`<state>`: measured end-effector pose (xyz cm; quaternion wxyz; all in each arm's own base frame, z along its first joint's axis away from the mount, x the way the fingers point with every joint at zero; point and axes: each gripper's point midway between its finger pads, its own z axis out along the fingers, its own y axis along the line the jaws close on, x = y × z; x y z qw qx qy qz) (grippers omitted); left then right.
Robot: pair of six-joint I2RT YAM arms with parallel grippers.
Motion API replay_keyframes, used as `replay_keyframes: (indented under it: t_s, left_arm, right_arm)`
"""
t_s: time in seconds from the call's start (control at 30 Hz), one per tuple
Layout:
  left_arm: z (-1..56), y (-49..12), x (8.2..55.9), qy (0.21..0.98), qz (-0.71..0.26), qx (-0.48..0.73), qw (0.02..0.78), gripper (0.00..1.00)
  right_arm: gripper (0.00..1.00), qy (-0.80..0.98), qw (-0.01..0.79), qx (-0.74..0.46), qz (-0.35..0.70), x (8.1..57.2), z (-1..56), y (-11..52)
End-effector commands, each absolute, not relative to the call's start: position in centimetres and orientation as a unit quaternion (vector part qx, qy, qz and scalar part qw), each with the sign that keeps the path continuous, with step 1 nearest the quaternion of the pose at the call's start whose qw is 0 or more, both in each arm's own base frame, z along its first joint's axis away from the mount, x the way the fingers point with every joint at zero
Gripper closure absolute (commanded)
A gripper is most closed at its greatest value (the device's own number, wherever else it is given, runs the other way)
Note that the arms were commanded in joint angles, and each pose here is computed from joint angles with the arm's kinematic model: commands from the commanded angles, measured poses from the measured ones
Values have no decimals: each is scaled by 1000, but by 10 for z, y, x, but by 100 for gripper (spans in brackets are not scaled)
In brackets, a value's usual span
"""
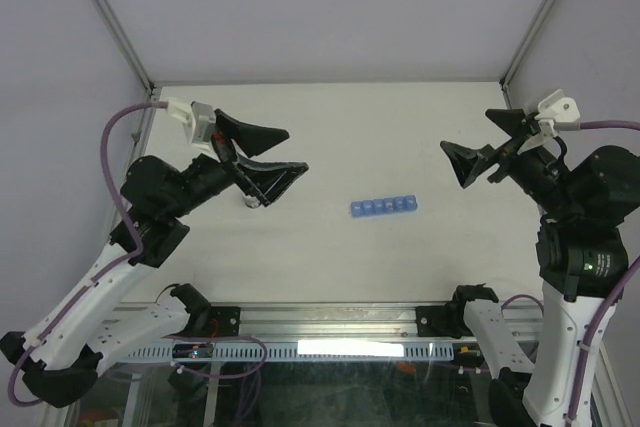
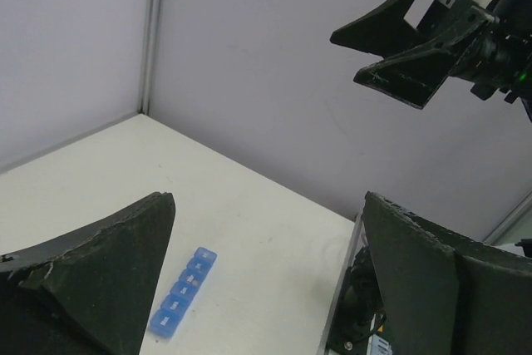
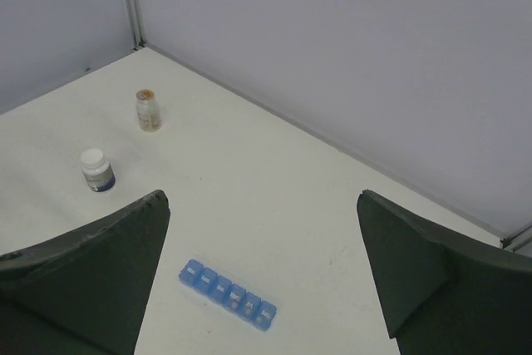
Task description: Sort the pills into containers
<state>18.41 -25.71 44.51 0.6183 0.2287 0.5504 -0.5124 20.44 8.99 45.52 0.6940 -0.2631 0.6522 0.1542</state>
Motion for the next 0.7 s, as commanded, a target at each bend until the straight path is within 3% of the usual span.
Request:
replay_keyframes:
  t_s: [0.0, 0.67]
  left_arm:
    - [465, -225, 166, 558, -489, 204, 639, 1]
    - [476, -203, 144, 550, -478, 208, 653, 1]
  right_arm:
    - [1, 652, 699, -232, 182, 198, 474, 93]
    - [1, 645, 691, -254, 205, 187, 480, 102]
